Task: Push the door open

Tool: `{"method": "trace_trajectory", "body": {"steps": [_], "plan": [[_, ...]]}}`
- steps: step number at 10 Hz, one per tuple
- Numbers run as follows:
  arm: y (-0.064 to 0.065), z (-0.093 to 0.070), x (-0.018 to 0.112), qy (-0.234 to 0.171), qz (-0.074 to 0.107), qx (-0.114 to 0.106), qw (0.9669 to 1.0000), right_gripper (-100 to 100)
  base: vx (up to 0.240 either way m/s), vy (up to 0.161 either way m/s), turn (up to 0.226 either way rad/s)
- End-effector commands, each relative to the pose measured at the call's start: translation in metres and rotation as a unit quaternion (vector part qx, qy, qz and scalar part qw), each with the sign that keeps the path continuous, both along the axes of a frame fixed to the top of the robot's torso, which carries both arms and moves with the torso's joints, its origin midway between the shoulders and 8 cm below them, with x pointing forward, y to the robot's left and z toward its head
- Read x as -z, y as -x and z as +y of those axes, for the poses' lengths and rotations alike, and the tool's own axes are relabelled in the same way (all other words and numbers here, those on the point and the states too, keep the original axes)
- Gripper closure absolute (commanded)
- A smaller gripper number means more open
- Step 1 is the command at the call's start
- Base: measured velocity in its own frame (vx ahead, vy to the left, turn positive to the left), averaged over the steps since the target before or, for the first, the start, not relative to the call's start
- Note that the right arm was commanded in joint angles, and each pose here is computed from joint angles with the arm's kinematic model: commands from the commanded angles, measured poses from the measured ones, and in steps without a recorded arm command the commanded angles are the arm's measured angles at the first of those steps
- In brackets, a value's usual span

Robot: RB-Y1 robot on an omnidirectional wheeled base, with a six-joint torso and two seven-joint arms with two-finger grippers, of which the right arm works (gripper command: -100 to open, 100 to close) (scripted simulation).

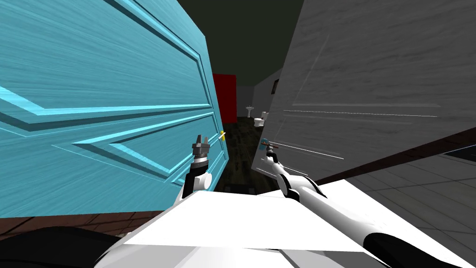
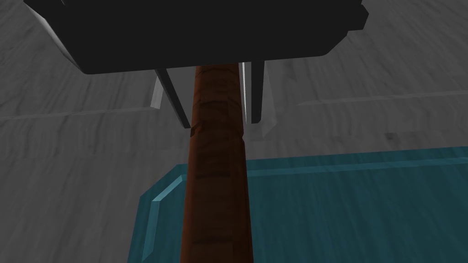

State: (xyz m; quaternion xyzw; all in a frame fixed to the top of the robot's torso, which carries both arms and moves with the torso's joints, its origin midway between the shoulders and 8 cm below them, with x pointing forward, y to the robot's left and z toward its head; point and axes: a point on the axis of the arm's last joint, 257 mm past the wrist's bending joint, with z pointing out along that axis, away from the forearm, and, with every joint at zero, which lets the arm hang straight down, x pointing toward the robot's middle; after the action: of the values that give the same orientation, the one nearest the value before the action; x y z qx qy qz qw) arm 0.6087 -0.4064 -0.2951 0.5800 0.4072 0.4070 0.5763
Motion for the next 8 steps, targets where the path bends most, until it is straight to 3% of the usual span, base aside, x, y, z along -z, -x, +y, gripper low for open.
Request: {"method": "trace_trajectory", "body": {"steps": [1,3,8], "plan": [[-0.001,0.002,-0.003,0.002,-0.003,0.007,1.0000,100,0.210,-0.018,-0.087],[-0.002,0.006,-0.003,0.002,-0.005,0.018,0.9998,100,0.207,-0.001,-0.105],[-0.002,0.013,-0.004,0.002,-0.005,0.038,0.9993,100,0.122,-0.010,-0.075]]}}
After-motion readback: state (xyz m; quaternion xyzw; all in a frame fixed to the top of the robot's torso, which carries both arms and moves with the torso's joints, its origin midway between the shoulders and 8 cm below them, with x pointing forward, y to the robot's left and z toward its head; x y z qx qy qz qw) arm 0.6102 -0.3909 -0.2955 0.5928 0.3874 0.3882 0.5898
